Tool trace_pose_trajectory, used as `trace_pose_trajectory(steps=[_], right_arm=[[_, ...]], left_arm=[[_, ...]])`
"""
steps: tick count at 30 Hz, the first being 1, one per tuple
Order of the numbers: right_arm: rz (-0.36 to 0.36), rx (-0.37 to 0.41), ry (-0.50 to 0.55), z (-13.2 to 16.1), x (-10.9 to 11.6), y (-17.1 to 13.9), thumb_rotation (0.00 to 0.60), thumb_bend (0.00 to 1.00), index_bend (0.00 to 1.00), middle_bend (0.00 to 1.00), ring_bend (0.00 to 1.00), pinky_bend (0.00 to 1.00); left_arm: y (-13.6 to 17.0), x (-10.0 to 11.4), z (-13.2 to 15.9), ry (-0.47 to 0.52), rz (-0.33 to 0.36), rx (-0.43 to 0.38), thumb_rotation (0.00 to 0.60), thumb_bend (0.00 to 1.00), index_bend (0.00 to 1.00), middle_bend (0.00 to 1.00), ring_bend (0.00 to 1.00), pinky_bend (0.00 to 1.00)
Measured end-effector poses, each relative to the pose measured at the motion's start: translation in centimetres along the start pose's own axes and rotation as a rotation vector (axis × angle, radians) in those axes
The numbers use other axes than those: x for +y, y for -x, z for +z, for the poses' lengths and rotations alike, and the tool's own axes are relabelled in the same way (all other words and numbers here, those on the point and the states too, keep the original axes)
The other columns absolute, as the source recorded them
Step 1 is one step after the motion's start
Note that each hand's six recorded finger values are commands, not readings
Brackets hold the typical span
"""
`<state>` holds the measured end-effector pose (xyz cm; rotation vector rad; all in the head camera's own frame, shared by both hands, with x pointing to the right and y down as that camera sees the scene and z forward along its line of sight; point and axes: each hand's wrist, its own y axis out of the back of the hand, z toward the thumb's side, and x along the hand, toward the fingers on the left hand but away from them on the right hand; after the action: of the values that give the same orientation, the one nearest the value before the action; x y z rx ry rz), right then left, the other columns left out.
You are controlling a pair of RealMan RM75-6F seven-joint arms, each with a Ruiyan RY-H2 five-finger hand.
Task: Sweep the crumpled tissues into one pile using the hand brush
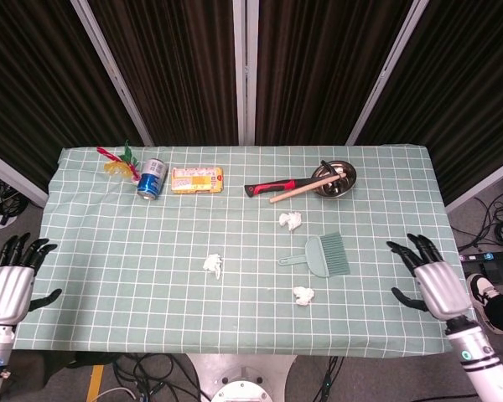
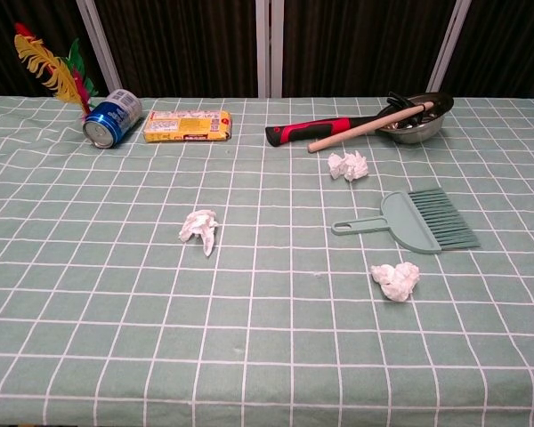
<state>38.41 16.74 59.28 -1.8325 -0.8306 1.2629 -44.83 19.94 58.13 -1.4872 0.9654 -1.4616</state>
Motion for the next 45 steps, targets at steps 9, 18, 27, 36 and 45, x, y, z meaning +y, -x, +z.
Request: trace_pose_trajectory(steps=[9,18,27,36,45], right_arm=[[0.171,0.188,0.010,7.1,-5.0,10.0,0.600,0.16,0.29,0.35,0.00,0.05],[0.224,0.215,-0.072,11.1,-10.3,15.4,0.600,0.16,0.32,0.35,0.00,0.05],[0.179,0.213,-0.171,11.8,-12.0,16.4,0.600,0.16,0.37,0.40,0.03,0.05],[0.145,0.206,-0.233,12.3,-13.6,15.9,0.600,0.20,0.42,0.44,0.06,0.05],[0.148,0.191,-0.260,12.0,-14.5,15.8,0.600,0.22,0.44,0.44,0.06,0.05]], left_arm=[[0.5,0.0,-0.1,0.009,-0.007,0.001,0.600,0.00,0.21,0.16,0.05,0.07],[0.6,-0.2,-0.2,0.027,-0.020,0.005,0.600,0.00,0.21,0.16,0.05,0.07],[0.4,-0.5,-0.2,0.034,-0.026,0.001,0.600,0.00,0.21,0.16,0.05,0.07],[0.5,-0.8,-0.4,0.045,-0.027,0.003,0.600,0.00,0.21,0.16,0.05,0.07],[0.8,-1.1,-0.7,0.056,-0.031,0.010,0.600,0.00,0.21,0.16,0.05,0.07]])
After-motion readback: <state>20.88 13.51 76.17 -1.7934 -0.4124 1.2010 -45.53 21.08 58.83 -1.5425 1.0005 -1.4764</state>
